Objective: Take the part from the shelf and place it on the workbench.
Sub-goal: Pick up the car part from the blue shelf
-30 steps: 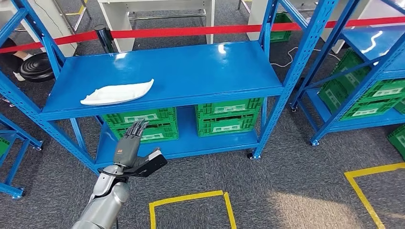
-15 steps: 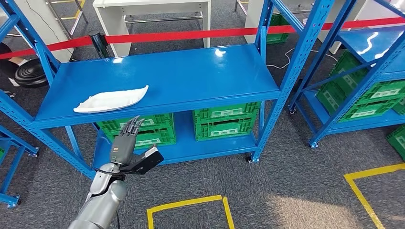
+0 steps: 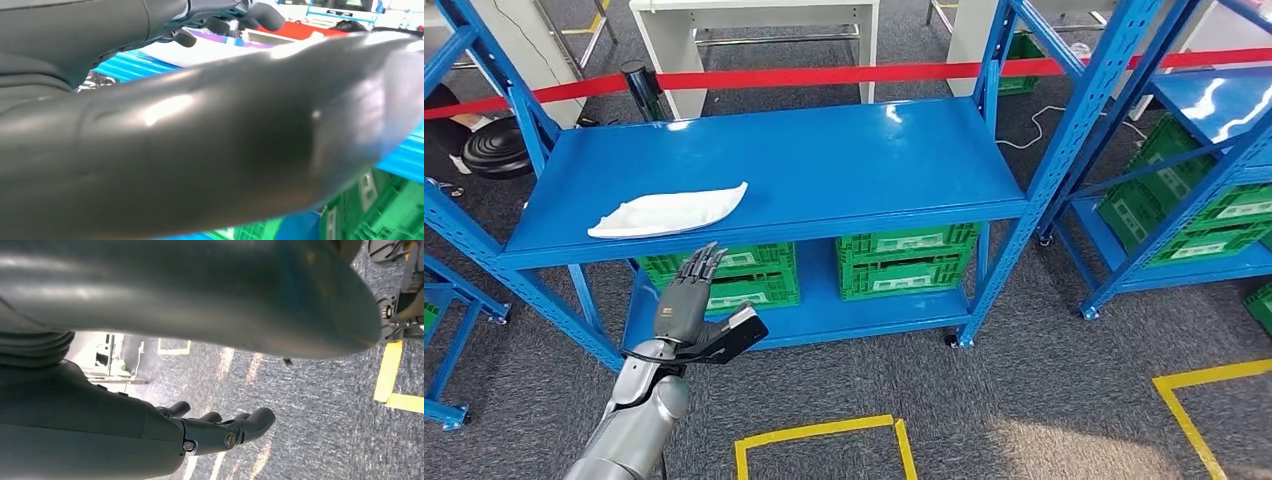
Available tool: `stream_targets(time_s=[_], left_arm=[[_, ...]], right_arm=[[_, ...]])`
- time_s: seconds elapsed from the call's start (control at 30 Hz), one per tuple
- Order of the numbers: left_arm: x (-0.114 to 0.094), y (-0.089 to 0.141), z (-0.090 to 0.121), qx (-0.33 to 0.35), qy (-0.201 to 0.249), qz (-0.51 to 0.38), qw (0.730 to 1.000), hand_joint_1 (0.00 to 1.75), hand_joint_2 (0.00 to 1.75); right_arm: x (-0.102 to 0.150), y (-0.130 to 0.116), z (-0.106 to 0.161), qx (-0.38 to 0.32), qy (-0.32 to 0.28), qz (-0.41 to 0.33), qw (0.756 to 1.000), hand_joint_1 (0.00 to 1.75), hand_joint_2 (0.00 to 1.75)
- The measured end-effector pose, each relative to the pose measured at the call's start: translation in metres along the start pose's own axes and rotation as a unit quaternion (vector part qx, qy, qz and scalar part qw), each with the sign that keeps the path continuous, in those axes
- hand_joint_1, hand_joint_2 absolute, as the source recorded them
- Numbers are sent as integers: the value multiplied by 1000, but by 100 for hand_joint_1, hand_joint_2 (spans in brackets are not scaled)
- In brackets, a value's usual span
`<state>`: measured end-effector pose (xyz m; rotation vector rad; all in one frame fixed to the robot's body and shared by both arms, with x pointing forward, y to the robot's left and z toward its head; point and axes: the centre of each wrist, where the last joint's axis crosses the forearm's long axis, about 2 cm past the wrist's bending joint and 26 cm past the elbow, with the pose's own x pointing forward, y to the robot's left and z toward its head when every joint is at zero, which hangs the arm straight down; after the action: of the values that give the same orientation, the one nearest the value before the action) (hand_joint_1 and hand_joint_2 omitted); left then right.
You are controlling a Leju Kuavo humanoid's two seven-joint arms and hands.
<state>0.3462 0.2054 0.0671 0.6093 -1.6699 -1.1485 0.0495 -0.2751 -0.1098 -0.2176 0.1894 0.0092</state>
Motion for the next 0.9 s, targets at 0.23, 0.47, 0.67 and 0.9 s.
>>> stream_targets(time_s=[0.23,0.47,0.67,0.9], left_arm=[[4,2,-1,3,2,-3,1000,0,0],[2,2,7,20,4,10,1000,0,0],[2,4,8,45,-6,10,999,0,0],[3,10,5,64,-13,-7,998,0,0]], right_arm=[[0,6,2,8,1,0,1000,0,0],[0,7,2,5,-2,9,1000,0,0],[1,0,0,-10,-4,2,1000,0,0],[0,-3,-1,-14,-4,8,1000,0,0]])
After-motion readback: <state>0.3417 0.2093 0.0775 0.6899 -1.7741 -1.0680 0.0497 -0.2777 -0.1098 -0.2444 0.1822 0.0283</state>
